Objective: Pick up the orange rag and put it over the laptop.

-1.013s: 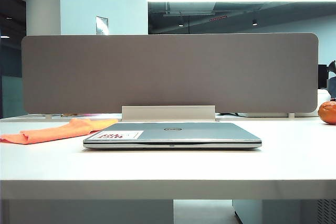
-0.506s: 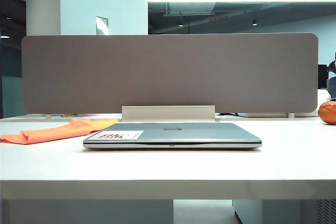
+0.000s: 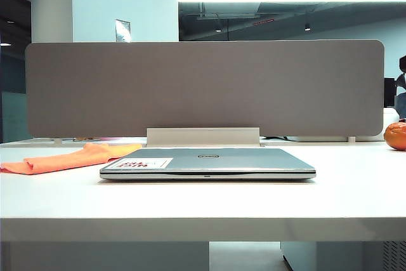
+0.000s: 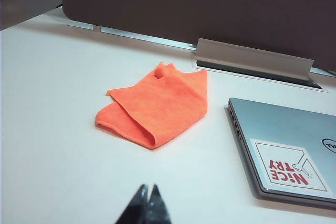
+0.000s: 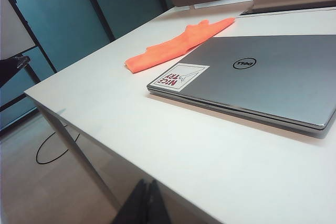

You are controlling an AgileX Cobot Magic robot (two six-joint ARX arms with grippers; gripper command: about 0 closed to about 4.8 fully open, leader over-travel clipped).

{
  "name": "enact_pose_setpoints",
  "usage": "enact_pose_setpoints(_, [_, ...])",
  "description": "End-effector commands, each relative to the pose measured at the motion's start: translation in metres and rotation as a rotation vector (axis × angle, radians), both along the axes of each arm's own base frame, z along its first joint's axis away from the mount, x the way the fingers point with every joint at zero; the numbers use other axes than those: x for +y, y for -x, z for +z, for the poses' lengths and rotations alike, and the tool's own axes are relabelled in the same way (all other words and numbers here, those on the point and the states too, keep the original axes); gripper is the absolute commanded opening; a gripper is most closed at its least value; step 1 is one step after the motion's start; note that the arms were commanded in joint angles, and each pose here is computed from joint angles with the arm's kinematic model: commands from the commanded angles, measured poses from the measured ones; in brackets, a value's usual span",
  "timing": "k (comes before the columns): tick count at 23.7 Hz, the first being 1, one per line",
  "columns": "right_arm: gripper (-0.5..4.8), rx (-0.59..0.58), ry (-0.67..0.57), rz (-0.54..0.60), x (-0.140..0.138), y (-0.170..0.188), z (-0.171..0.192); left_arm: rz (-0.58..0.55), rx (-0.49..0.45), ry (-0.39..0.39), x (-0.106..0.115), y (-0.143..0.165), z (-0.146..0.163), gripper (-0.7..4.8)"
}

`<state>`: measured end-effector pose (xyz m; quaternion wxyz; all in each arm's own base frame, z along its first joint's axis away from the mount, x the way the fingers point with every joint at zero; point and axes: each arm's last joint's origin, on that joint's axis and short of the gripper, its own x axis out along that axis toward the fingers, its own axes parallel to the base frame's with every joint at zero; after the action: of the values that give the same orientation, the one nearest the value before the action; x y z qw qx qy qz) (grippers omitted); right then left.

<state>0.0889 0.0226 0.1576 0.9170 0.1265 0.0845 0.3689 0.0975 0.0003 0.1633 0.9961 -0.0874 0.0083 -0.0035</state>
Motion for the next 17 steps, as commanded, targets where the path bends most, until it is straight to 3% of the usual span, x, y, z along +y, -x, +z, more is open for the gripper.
enact_pose_setpoints(1, [-0.05,-0.014,-0.001,0.005,0.000,0.000,0.000,-0.007,-0.030,0.046,0.000,0.001,0.008,-0.06])
enact_pose_setpoints(10, [-0.05,-0.014,0.000,0.001,0.000,0.000,0.000,-0.007,-0.047,0.048,0.000,0.003,0.041,-0.06])
enact_pose_setpoints(17, [-0.05,-0.014,0.000,0.001,0.000,0.000,0.000,-0.006,0.046,0.038,0.000,-0.023,0.079,-0.06])
